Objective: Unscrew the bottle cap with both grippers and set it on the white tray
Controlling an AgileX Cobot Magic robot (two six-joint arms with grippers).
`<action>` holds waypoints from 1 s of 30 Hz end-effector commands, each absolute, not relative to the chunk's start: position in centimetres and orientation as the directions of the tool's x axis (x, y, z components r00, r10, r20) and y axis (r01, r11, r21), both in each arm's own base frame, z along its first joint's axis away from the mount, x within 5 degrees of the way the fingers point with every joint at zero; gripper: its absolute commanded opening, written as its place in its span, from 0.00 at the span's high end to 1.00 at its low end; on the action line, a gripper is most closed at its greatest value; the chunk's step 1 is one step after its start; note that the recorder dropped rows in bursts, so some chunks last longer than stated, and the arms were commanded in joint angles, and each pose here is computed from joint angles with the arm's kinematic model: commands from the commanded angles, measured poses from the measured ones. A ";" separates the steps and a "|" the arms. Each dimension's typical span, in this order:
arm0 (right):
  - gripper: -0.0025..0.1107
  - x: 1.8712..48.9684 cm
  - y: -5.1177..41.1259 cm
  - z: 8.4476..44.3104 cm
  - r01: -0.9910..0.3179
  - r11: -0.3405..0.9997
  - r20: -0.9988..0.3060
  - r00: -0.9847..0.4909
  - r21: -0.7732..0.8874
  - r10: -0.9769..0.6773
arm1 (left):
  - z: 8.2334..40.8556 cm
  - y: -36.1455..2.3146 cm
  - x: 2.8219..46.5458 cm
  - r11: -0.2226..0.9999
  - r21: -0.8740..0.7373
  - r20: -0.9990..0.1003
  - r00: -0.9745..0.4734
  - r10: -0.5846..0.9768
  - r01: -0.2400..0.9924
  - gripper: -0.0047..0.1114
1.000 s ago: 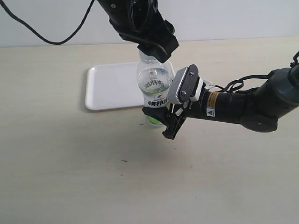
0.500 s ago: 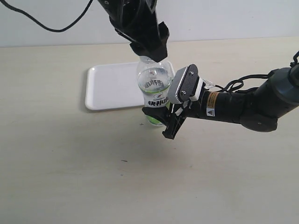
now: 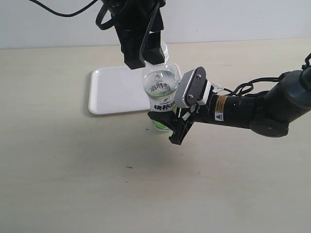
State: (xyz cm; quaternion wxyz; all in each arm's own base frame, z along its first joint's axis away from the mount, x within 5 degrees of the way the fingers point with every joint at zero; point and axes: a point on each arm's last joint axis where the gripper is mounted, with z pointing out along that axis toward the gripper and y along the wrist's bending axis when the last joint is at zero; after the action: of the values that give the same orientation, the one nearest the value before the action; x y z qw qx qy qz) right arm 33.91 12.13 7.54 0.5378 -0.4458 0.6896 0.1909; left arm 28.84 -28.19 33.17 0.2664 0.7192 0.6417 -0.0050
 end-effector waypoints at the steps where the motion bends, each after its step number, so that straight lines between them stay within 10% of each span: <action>1: 0.98 33.7 12.0 6.8 -0.830 0.509 -0.881 -0.048 -0.226 -0.471 | 33.1 -28.4 28.9 -0.044 0.388 -0.347 0.190 0.918 0.920 0.42; 17: 0.98 33.8 12.0 6.8 -0.830 0.508 -0.880 -0.044 -0.232 -0.473 | 31.5 -28.6 29.1 -0.056 0.326 -0.308 0.162 0.937 0.944 0.46; 26: 0.98 33.8 12.0 6.8 -0.830 0.508 -0.880 -0.044 -0.232 -0.473 | 31.4 -28.7 29.2 -0.055 0.329 -0.311 0.163 0.937 0.943 0.96; 30: 0.98 33.8 12.0 6.8 -0.829 0.509 -0.880 -0.045 -0.231 -0.473 | 31.4 -28.7 29.2 -0.051 0.330 -0.312 0.160 0.936 0.943 0.96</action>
State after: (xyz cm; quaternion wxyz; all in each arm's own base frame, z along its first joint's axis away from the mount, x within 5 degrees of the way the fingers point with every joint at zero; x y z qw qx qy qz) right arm 33.86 12.16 7.53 0.5382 -0.4546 0.6844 0.1875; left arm 29.31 -28.52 31.47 0.2344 0.7270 0.6453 -0.0020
